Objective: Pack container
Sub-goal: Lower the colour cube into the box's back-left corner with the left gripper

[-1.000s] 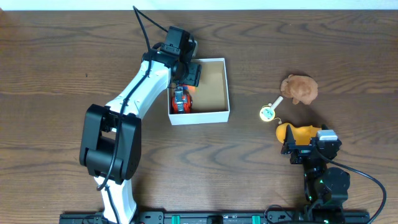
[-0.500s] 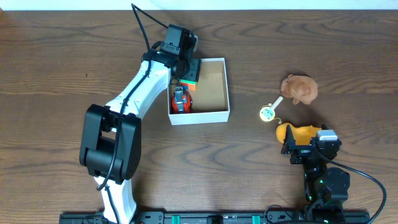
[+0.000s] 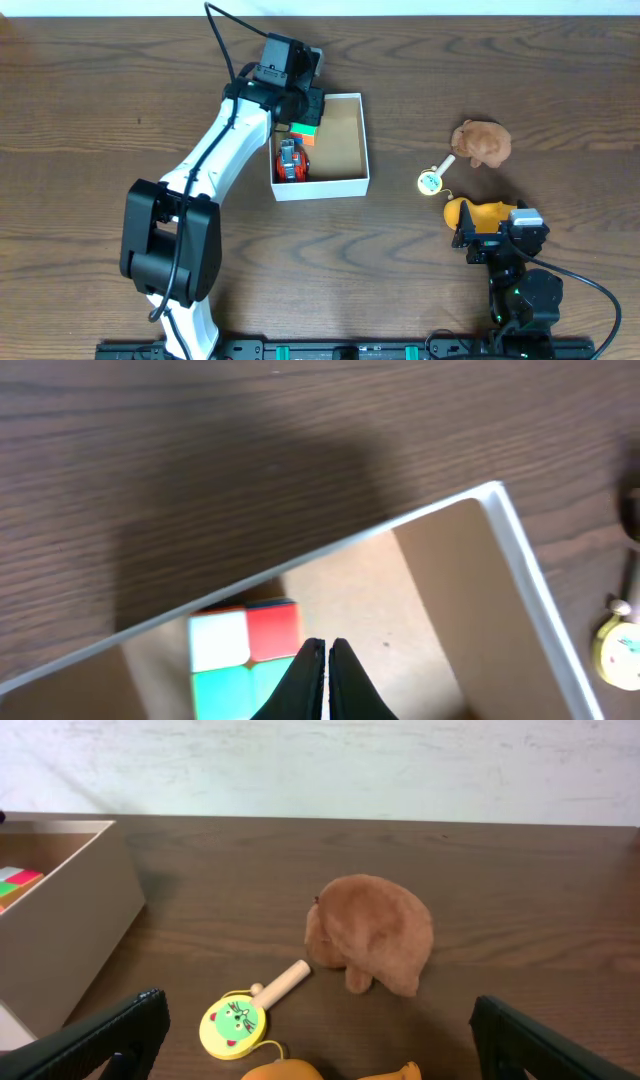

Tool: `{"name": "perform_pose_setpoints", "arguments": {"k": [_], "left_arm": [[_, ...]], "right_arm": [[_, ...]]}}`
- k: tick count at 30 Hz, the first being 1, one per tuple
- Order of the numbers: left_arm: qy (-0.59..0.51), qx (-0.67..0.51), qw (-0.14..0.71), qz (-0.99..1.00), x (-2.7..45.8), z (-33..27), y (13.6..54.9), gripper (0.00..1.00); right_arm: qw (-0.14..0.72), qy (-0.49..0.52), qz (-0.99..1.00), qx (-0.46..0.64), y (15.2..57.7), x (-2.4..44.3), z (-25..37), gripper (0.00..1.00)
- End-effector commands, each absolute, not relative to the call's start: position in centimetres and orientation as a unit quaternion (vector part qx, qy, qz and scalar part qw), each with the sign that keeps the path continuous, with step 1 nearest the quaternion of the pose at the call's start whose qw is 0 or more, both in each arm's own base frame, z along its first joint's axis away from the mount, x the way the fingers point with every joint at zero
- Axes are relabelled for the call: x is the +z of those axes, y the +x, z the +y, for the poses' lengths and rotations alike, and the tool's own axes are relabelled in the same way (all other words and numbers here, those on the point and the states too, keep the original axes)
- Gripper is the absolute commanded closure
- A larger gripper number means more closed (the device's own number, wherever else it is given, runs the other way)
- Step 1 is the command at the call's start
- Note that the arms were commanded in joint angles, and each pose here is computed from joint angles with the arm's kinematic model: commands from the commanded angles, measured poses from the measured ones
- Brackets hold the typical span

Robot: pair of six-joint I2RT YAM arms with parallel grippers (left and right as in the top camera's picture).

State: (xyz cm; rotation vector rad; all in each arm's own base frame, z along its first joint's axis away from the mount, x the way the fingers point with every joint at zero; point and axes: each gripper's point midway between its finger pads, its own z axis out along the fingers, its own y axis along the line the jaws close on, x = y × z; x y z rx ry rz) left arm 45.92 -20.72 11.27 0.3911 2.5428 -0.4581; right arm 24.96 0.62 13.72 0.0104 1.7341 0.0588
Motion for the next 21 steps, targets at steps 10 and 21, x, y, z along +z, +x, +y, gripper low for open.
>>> {"name": "perform_pose_setpoints", "arguments": {"k": [10,21], "left_arm": [[0.233,-0.174,0.261,0.92,11.2,-23.8,44.5,0.94],[0.272,-0.157,0.235,0.92,7.6,-23.7,44.4,0.94]], "right_arm": [[0.646,0.008,0.763,0.028,24.9,13.6,0.5,0.01],[0.646,0.008,0.763,0.028,24.9,13.6,0.5,0.01]]}}
